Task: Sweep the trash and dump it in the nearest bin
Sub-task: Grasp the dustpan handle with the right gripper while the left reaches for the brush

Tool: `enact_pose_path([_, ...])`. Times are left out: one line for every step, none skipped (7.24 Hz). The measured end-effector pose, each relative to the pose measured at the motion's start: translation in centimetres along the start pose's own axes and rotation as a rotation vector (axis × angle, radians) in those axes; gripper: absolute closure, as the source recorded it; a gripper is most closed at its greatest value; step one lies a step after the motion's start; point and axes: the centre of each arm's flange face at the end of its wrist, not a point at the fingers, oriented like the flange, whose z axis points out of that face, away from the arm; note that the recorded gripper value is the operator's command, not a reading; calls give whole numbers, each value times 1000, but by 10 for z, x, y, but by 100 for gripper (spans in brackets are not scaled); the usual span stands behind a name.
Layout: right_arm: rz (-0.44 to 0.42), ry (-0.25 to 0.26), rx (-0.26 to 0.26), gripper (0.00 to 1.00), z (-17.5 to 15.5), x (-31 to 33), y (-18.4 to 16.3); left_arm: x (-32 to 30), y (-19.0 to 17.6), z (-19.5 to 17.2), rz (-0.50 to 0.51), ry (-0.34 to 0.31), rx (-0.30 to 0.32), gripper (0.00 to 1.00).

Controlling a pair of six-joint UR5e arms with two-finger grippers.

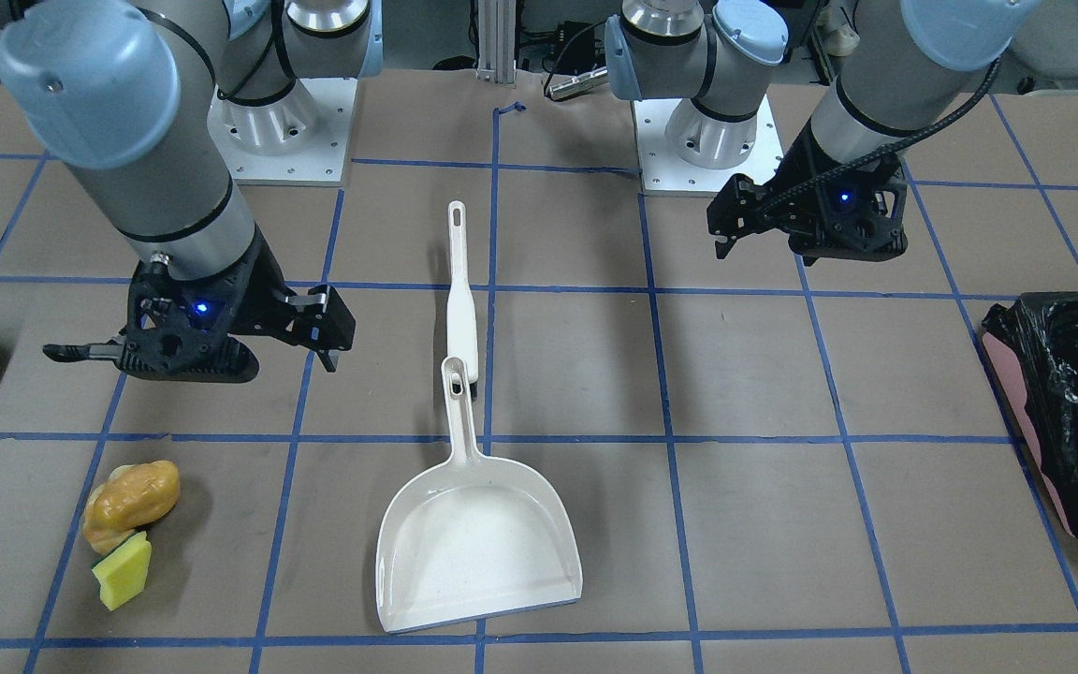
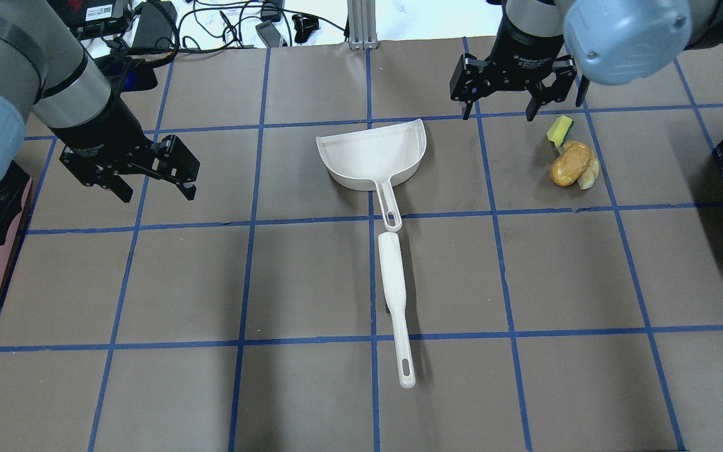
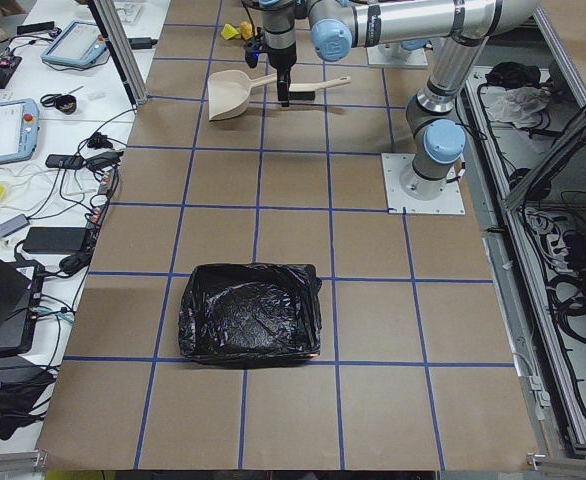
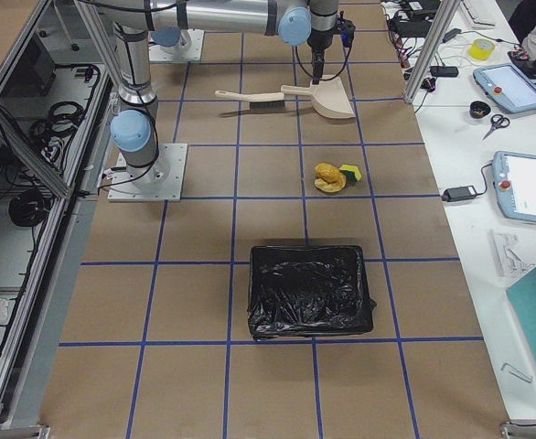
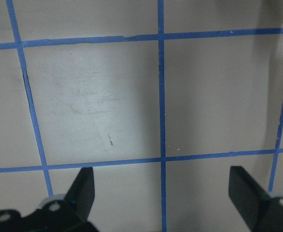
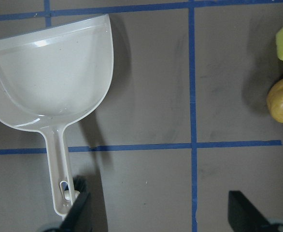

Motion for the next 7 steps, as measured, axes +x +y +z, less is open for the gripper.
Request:
enact_pose_path([-28,-3,5,0,15,-24,-7,1,3,5,-5,4,-8,0])
enact_pose_path([-44,-7,12,0,35,-52,-11,2,7,15,-7,10,-26,0])
enact_pose_path([-48,-10,14,0,58,-77,-14,3,12,26,-8,15,-44,0])
enact_pose_path([-64,-8,11,0,86,-97,-17,6,15,34,-17,17,-59,0])
enact_pose_path([-96,1,-8,0,114,-113,-13,11,19,41,-34,24,-70,0])
enact_pose_path([-140,12,-42,0,141,-126,-2,18,23,47,-49,47,-78,0])
enact_pose_path([-174,20,-82,0,161,-131,15,26,29,57,-64,79,-96,0])
